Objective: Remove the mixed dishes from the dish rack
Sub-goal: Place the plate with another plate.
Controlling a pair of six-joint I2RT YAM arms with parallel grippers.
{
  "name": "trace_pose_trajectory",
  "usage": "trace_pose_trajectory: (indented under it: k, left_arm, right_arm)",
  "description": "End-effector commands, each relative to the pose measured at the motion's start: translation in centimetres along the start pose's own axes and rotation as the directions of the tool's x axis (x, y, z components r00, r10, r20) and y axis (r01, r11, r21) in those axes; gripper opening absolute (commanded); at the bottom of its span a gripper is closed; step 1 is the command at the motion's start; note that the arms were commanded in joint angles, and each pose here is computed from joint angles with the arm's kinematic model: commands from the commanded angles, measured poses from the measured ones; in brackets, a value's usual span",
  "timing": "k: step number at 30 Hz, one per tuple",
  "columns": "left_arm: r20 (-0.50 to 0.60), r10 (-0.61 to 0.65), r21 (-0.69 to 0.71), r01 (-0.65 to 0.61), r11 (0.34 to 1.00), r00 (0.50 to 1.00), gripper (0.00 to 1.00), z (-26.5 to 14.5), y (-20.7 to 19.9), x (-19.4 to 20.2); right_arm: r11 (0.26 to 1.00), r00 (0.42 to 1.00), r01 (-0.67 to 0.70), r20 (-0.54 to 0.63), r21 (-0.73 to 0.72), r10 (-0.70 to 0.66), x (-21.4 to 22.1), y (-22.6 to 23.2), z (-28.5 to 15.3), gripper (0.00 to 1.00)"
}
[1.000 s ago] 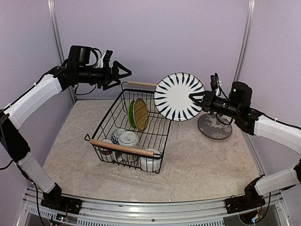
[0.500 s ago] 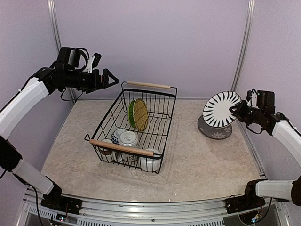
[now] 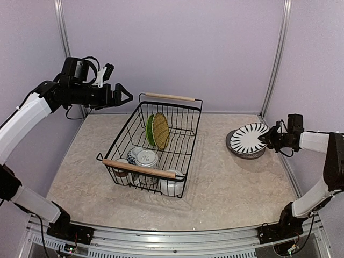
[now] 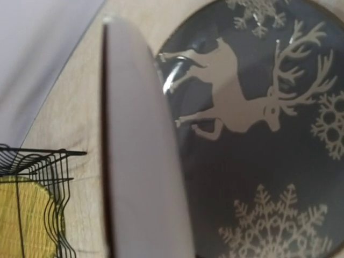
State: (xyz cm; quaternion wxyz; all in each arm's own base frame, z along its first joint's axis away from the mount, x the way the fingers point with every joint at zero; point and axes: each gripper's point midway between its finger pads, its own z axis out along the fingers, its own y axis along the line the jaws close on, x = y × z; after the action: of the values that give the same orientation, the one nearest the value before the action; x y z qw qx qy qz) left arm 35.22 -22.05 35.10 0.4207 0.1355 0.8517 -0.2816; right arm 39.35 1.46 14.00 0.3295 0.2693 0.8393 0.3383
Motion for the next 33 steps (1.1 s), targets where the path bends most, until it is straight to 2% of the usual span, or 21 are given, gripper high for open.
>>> trace_pose_trajectory:
  k: [1,7,15,22,24,30,33]
  left_arm:
    - [-0.024,-0.011,0.058,0.013,0.998,1.000,0.99,0.3,-1.1,0.8]
    - [-0.039,-0.029,0.098,0.033,0.995,0.999,0.99,0.7,-1.8,1.2]
    - [-0.045,-0.031,0.074,0.035,0.997,0.999,0.96,1.1,-1.2,1.4]
    - [-0.050,-0.045,0.096,0.050,0.994,0.998,0.96,1.1,-1.6,1.4]
    - [-0.048,-0.050,0.103,0.054,0.993,0.998,0.96,0.9,-1.8,1.3]
    - [-0.043,-0.068,0.123,0.073,0.990,0.997,0.96,0.7,-1.9,1.2]
    - [-0.054,-0.092,0.147,0.099,0.984,0.994,0.96,1.0,-1.9,1.2]
  right_arm:
    - [0.981,0.992,0.082,0.109,-0.178,-0.064,-4.7,4.3,-0.4,0.00]
    - [0.985,0.996,0.061,0.080,-0.164,-0.048,-5.4,2.4,1.4,0.00]
    - [0.985,0.999,0.031,0.017,-0.171,-0.028,-5.3,0.1,4.1,0.00]
    - [0.993,0.999,0.046,-0.022,-0.112,-0.049,-4.7,-2.3,5.9,0.00]
    - [0.997,0.997,0.062,-0.036,-0.053,-0.064,-4.3,-3.4,6.0,0.09]
    - [0.989,0.990,0.124,-0.070,0.077,-0.118,-3.5,-5.9,5.7,0.45]
    - [0.980,0.986,0.153,-0.081,0.128,-0.144,-3.3,-6.6,5.2,0.57]
